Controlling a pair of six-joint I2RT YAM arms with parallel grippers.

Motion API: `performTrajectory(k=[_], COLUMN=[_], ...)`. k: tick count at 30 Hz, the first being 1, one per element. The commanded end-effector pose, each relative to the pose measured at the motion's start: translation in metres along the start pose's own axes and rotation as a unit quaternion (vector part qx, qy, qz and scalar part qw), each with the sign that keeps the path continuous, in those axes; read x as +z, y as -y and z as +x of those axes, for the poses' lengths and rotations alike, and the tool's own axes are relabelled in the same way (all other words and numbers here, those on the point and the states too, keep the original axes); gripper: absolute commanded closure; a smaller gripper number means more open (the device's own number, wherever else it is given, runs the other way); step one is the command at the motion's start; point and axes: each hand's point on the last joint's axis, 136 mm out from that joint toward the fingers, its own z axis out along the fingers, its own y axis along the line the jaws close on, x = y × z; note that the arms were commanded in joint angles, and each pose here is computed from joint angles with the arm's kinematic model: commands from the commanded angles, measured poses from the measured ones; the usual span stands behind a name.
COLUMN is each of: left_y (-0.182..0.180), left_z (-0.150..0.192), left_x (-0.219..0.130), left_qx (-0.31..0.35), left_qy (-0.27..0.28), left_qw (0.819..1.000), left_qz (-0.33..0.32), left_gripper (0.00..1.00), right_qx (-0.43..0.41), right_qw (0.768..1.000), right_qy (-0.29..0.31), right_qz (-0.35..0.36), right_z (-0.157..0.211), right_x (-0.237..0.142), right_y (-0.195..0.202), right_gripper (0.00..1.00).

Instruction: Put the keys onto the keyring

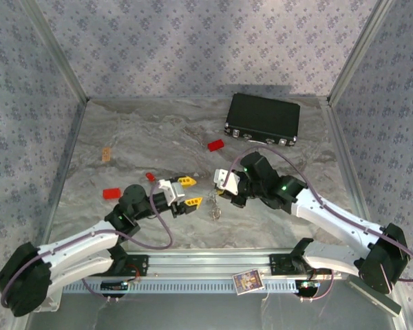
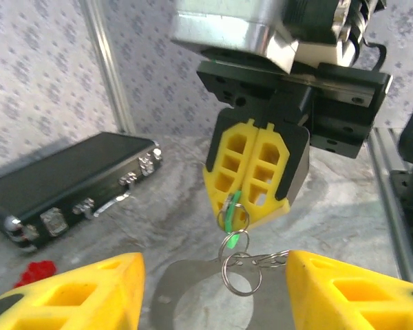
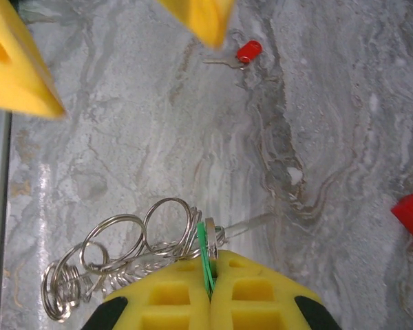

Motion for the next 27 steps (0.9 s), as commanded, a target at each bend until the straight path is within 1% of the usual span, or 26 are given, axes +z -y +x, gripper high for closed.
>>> performTrajectory(k=[1,3,6,8,10,12,15,18,20,22,27], left_y=[-0.023,-0.040,-0.061,-0.077,-0.092,-0.102,-0.111,-0.115,-0.117,-0.118,-0.123], left_z=[-0.008,-0.012,-0.021,-0.030,-0.042,-0.053,-0.064,-0.073,-0.076,-0.075,-0.064], left_x=[-0.012,-0.023,-0.043,-0.060,-0.081,-0.100,-0.122,-0.136,-0.141,-0.143,-0.143], left_qx=[0.016,0.020,0.033,0.037,0.035,0.030,0.021,0.009,0.003,-0.001,-0.022], left_qy=[-0.004,-0.006,-0.003,0.003,0.020,0.034,0.046,0.059,0.064,0.060,0.051], left_qw=[0.997,0.991,0.977,0.963,0.945,0.928,0.910,0.902,0.898,0.897,0.892], left_qz=[-0.074,-0.129,-0.208,-0.266,-0.326,-0.370,-0.411,-0.428,-0.434,-0.439,-0.448], left_gripper=[0.40,0.38,0.38,0.38,0.37,0.36,0.34,0.34,0.34,0.33,0.31], right_qx=[-0.023,-0.029,-0.042,-0.055,-0.062,-0.069,-0.078,-0.070,-0.068,-0.073,-0.100], right_qw=[0.999,0.999,0.999,0.998,0.997,0.996,0.993,0.992,0.992,0.994,0.994], right_qy=[-0.007,-0.012,-0.007,0.008,0.035,0.061,0.089,0.107,0.103,0.079,-0.035], right_qz=[0.031,0.029,0.020,0.009,-0.008,-0.018,-0.023,-0.015,-0.007,-0.007,-0.016], right_z=[-0.012,-0.016,-0.029,-0.044,-0.065,-0.085,-0.110,-0.121,-0.118,-0.101,-0.010], right_x=[-0.012,-0.010,-0.002,0.004,0.012,0.020,0.040,0.063,0.076,0.089,0.108], right_y=[0.017,0.018,0.017,0.015,0.013,0.012,0.014,0.019,0.023,0.021,0.003], right_gripper=[1.00,1.00,1.00,1.00,1.00,1.00,1.00,1.00,1.00,1.00,1.00])
